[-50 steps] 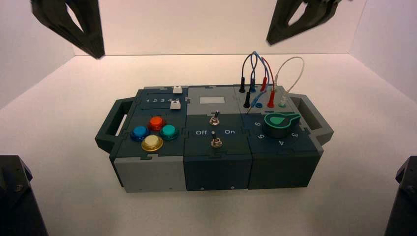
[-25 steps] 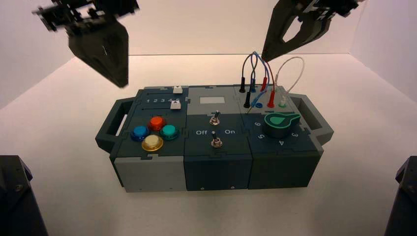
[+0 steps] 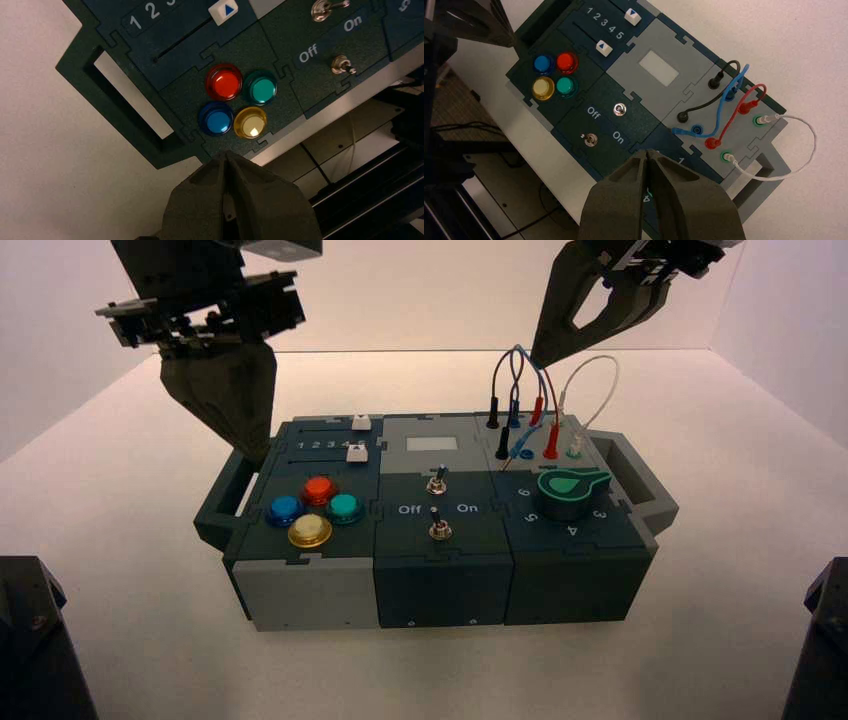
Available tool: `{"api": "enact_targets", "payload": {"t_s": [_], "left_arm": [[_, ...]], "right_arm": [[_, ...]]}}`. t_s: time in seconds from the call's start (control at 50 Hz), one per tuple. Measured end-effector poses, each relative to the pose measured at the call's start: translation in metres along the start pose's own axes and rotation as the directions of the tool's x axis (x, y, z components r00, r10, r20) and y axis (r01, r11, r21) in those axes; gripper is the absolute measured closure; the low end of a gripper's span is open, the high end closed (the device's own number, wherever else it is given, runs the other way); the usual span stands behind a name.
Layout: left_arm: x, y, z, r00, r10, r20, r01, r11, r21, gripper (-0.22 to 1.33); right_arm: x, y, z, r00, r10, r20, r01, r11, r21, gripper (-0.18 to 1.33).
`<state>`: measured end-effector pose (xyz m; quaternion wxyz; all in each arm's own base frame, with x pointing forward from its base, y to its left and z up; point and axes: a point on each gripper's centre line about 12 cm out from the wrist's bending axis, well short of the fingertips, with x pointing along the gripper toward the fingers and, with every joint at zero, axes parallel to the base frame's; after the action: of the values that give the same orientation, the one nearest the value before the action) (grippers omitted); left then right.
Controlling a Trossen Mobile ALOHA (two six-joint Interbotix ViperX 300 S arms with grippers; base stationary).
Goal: Push the blue button with the left gripper.
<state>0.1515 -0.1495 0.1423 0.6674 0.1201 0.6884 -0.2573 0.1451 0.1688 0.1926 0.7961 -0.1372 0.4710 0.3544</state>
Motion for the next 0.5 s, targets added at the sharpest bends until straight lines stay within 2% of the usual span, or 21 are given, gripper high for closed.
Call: {"api": "enact_targets", "payload": {"t_s": [0.32,0.5], "left_arm": [[0.01,0.001,0.002,0.999,0.006,-0.033,-0.006,1.0,-0.003,1.27],[0.016,-0.002,0.002,0.999,0.01,-0.05,-0.01,1.0,0.009,1.27]], "right_arm": [[0.0,0.001,0.0,1.0,0.003,0.0,-0.003,1.0,0.002,1.29],[0.001,0.008,-0.001,1.0,0.021,-0.006,-0.021,0.9995,-0.023,1.29]]}}
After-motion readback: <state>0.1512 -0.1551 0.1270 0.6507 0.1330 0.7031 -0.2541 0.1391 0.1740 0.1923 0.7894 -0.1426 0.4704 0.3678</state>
